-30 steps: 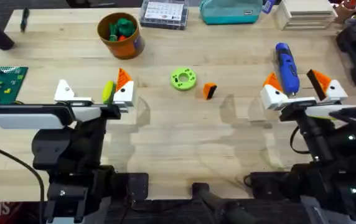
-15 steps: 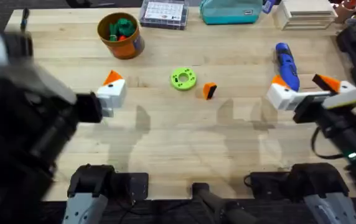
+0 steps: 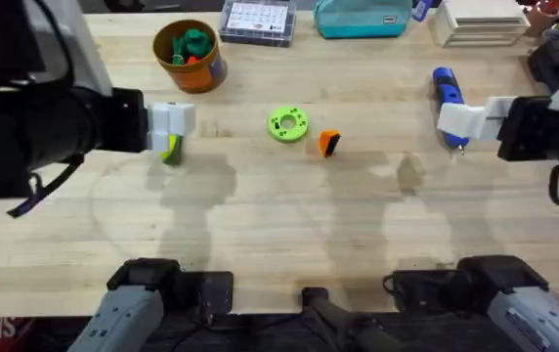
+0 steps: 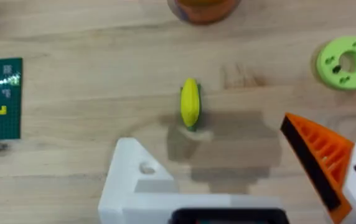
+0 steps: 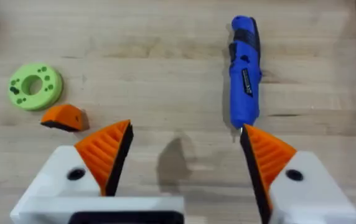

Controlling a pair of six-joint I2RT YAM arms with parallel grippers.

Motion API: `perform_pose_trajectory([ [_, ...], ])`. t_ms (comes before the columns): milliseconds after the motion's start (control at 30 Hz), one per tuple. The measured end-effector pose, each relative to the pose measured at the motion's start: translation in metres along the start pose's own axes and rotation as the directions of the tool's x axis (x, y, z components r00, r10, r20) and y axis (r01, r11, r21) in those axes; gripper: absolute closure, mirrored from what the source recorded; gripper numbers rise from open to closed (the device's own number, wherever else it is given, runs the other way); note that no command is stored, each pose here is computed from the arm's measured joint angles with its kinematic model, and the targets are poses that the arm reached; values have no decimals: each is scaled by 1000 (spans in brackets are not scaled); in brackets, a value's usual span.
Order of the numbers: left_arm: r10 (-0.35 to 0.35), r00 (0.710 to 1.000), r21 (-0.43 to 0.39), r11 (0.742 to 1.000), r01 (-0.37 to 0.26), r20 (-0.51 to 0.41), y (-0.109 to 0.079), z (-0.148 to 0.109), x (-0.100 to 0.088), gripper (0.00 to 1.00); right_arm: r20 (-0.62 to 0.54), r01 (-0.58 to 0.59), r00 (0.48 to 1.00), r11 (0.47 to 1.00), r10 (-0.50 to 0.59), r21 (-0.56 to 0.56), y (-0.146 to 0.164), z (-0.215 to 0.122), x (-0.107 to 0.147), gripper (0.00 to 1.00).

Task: Pick up the gripper from the table and insert it into the empty holder that is missing its gripper. Then pick up a screw, insert it into the mounting hole, and use the screwdriver to tighten it. Finally, clean up the table by picking up the vegetable and placing it into the bucket.

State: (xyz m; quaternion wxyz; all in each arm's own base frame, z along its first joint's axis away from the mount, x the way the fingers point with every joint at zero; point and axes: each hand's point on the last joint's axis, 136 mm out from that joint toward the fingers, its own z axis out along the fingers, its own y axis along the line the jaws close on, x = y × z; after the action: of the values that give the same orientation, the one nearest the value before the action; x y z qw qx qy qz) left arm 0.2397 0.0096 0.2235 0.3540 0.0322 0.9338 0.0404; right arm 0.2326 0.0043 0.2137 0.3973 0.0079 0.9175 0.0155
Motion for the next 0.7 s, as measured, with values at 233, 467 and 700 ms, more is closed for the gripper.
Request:
perform_pose_trajectory([
  [233, 3, 989, -8, 1000, -5, -148, 7, 44, 15, 16, -11, 0, 1000, 1000, 0, 0, 0, 1, 2, 8],
  [467, -70, 946, -35, 997, 62, -316, 26, 106, 42, 16, -11, 0, 1000, 1000, 0, 0, 0, 0, 2, 8],
  [700, -102, 877, -10, 994, 111, -469, 33, 155, 77, 16, -11, 0, 1000, 1000, 0, 0, 0, 1, 2, 8],
])
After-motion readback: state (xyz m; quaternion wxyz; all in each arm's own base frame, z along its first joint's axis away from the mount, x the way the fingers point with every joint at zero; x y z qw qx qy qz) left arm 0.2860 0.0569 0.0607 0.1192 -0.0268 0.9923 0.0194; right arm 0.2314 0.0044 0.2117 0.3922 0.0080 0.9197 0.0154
